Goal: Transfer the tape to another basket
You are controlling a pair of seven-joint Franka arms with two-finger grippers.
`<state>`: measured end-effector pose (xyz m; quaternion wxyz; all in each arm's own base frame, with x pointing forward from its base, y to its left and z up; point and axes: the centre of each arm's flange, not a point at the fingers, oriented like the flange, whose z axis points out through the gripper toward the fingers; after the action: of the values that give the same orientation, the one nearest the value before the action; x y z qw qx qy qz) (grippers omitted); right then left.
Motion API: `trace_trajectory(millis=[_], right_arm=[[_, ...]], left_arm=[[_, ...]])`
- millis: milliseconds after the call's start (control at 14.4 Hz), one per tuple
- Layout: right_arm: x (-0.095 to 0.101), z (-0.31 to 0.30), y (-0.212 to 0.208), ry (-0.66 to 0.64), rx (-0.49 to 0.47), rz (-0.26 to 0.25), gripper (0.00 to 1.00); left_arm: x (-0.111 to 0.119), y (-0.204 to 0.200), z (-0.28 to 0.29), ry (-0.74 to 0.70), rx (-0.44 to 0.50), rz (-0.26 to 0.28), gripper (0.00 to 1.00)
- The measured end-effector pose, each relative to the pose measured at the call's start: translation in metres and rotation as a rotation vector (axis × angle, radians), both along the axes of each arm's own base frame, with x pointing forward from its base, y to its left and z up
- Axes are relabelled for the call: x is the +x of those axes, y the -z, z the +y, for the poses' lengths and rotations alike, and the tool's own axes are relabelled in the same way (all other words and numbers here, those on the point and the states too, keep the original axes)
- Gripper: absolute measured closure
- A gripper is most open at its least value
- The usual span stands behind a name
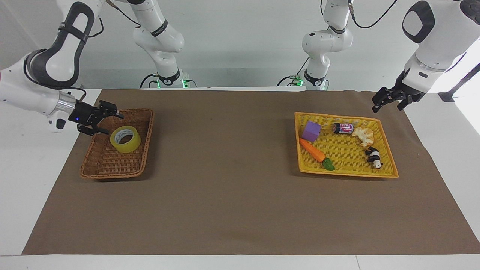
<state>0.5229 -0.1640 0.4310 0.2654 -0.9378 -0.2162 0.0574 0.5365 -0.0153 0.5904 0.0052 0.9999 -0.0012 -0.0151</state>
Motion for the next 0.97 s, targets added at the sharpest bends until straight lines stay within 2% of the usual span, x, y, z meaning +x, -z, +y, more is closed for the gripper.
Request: trace_trajectory(millis=[139, 347, 486, 624, 763, 971], right_arm=[[0.003, 0.019, -0.022, 0.012, -0.072, 0.005, 0.00], [0.003, 0.053, -0.069, 0.061, -0.236, 0.006, 0.00], [0.000, 0.073, -0.100, 0.103, -0.333, -0.014, 0.00], [-0.004, 0.076, -0.124, 0.135, -0.381, -0.038, 0.00], [-0.007, 0.070, -0.147, 0.190, -0.432, -0.024, 0.00], [-0.010, 0.067, -0.177, 0.275, -0.500, 0.022, 0.00]], left_arm=[[0.000, 0.000, 0.000, 0.000, 0.000, 0.000, 0.00], [0.000, 0.000, 0.000, 0.000, 0.000, 0.000, 0.00], [0.000, 0.000, 0.000, 0.000, 0.000, 0.000, 0.00], [0.000, 0.000, 0.000, 0.000, 0.000, 0.000, 0.00], [0.000, 0.000, 0.000, 0.000, 0.000, 0.000, 0.00], [0.000, 0.000, 0.000, 0.000, 0.000, 0.000, 0.00]])
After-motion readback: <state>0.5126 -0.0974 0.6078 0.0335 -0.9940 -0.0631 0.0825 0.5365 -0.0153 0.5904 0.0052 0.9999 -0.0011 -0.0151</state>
